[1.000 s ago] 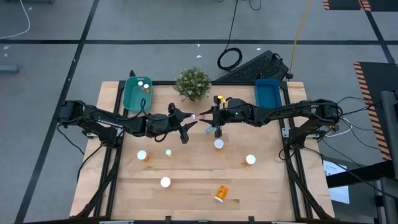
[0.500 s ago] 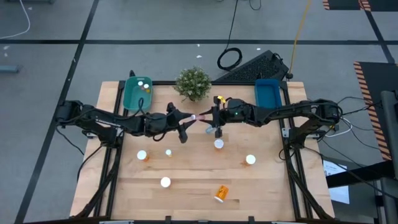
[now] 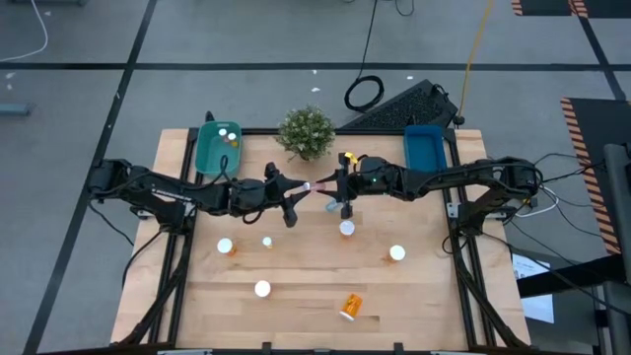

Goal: Pick and place medicine bottles into bin by pill shape (circle, oval)
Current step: Put the pink pill bottle into the green bin

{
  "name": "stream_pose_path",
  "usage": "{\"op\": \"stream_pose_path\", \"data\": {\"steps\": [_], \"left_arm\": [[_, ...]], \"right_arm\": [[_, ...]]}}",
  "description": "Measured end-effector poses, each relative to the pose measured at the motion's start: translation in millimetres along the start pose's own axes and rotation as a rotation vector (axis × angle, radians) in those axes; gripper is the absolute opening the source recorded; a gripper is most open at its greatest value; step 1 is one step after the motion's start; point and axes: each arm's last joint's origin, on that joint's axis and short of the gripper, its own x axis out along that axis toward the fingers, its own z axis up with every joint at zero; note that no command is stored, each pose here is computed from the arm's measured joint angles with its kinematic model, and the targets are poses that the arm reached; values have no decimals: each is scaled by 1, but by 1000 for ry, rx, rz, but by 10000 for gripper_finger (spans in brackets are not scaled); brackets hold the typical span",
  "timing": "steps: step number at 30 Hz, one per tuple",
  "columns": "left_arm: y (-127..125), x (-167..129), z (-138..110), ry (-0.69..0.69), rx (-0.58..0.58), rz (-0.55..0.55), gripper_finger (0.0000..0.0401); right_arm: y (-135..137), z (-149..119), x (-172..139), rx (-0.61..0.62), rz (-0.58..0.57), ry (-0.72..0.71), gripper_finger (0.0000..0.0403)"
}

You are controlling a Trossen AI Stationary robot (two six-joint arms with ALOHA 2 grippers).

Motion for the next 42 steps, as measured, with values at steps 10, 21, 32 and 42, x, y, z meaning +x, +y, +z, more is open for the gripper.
{"op": "stream_pose_path", "data": {"steps": [10,21,32,42], "left_arm": [[0,0,-1,13,14,-8,130],[7,-19,8,47,38,-3,131],[61,-76,17,222,-63,173,131],[120,-102,12,301,-263,473,131]], "right_arm": [[1,-2,0,3,10,16,115],[1,-12,-1,-8,-69,164,297],[3,-15,-2,-54,-39,203,332],[-5,2,-21,-84,-63,156,309]]}}
